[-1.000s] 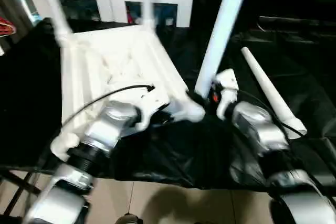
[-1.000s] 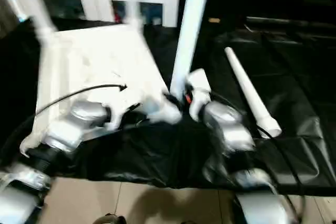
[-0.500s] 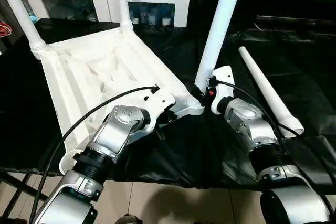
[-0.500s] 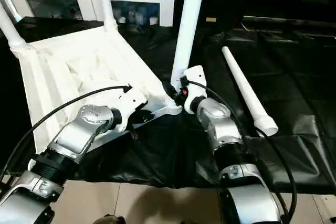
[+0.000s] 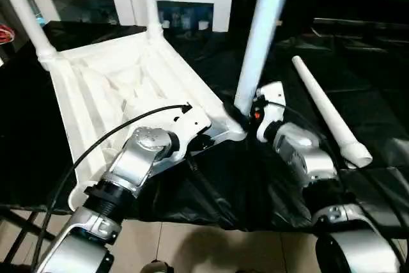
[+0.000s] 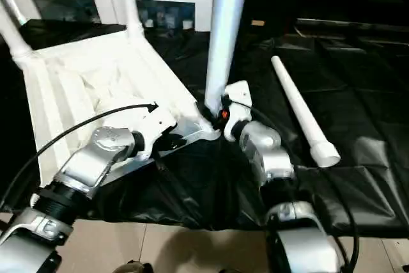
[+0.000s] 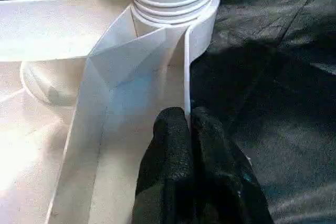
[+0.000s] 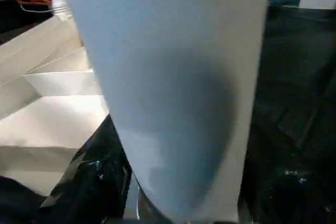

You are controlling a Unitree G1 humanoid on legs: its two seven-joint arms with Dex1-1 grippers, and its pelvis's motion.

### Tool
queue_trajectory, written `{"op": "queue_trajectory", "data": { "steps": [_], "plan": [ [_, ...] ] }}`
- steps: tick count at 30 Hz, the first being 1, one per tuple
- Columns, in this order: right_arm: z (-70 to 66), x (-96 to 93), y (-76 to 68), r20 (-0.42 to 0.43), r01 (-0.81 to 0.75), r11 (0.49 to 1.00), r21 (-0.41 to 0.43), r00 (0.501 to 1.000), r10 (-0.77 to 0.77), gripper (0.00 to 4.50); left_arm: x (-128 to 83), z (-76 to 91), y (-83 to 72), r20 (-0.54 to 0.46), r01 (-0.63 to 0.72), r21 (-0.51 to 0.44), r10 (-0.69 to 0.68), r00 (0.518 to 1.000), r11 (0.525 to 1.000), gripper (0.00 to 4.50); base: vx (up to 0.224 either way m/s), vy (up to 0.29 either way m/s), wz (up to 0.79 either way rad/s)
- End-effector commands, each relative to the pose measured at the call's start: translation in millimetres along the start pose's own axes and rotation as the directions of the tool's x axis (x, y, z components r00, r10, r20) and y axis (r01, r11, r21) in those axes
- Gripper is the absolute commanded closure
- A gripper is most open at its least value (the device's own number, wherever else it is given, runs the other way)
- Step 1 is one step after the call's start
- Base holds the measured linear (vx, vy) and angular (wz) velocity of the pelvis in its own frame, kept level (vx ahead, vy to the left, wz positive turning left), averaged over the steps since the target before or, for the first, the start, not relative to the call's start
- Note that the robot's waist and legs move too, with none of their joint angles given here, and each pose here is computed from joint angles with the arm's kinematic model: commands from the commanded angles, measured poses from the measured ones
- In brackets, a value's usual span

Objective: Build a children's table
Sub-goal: Insert table leg to table base

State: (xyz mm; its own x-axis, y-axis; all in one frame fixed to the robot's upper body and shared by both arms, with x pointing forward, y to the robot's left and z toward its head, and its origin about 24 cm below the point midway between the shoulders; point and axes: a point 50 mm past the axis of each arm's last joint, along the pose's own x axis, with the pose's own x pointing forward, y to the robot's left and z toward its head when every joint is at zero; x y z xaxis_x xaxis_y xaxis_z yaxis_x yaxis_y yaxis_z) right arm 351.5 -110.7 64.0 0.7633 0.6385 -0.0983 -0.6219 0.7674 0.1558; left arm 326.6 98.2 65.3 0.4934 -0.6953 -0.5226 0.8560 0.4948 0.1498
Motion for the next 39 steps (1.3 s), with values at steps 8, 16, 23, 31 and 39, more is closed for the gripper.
{"op": "queue_trajectory", "data": {
  "steps": [8,16,23,31,39],
  "plan": [
    [-11.4,-15.3,10.1,-0.085,-0.196,0.980,-0.021,0.977,0.194,0.95,-12,22.4,9.0,0.107,0.051,0.123,-0.064,0.992,0.991,4.50,0.000,0.000,0.00],
    [-15.6,-37.1,1.0,-0.181,-0.281,0.958,-0.060,0.947,0.266,0.95,-16,17.7,7.2,0.093,0.155,0.165,-0.172,0.981,0.974,4.50,0.000,0.000,0.00],
    [-20.1,-54.6,-2.4,-0.294,-0.394,0.914,-0.091,0.888,0.353,0.95,-21,13.9,1.2,0.074,0.288,0.208,-0.308,0.948,0.935,4.50,0.000,0.000,0.00],
    [-18.4,-62.0,1.5,-0.380,-0.526,0.843,-0.118,0.808,0.451,0.95,-24,9.0,-3.8,0.019,0.417,0.276,-0.439,0.898,0.866,4.50,0.000,0.000,0.00],
    [-18.5,-64.8,3.1,-0.413,-0.577,0.809,-0.116,0.768,0.489,0.95,-24,7.3,-2.6,-0.009,0.453,0.301,-0.473,0.881,0.839,4.50,0.000,0.000,0.00]
  ]
}}
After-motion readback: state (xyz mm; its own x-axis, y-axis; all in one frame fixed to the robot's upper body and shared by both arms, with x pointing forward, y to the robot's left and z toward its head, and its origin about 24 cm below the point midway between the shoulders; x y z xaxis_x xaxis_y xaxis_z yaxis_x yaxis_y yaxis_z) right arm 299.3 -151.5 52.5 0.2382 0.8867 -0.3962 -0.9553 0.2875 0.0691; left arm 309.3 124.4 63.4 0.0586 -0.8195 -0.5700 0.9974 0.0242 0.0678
